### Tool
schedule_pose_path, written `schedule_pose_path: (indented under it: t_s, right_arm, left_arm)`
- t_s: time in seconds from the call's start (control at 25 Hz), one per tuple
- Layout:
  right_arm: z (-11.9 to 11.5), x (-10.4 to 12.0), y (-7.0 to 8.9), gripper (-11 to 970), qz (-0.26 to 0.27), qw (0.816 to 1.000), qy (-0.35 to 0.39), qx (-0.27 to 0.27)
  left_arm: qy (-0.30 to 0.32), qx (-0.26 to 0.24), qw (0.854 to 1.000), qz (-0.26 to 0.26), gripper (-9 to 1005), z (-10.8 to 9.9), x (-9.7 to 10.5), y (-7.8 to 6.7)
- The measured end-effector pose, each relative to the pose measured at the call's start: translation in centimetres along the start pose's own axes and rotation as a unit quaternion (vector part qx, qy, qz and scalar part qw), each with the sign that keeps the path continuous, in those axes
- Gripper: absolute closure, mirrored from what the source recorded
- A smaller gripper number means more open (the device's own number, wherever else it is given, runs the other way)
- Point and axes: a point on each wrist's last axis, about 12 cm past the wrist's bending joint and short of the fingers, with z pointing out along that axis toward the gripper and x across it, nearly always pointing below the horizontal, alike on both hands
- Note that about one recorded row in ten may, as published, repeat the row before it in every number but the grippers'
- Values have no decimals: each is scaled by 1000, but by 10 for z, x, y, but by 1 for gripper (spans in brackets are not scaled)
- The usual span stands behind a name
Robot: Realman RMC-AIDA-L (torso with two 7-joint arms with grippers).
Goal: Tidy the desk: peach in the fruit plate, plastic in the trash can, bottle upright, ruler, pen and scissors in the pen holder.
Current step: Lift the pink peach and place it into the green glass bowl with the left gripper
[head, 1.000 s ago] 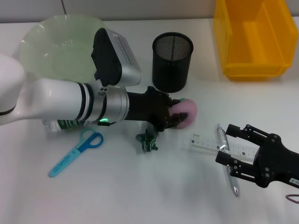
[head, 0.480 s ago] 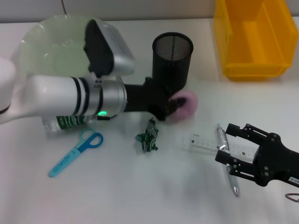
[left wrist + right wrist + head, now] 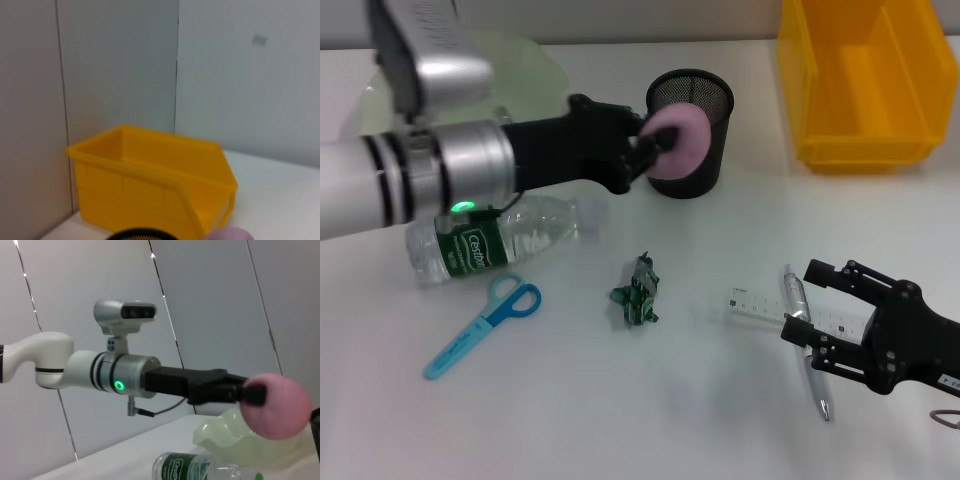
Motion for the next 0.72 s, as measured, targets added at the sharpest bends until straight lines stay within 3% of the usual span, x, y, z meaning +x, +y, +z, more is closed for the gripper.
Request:
schedule_pose_path:
  t_s: [0.2,0.44,0.72]
  right_arm:
    - [3,-2,-2,193,0,1000,-1,-2]
    - [7,-5,-4,193,-2,1000,-3,-7]
    - [15,-6,-7,194,0,1000,-2,-13]
  left_arm:
    - [-31,-31,999,-18,841,-25,-1,13]
    - [-44,-148,987,-32,840,-46,8,47]
    - [-5,-269,963,-24,838,-55,19,72]
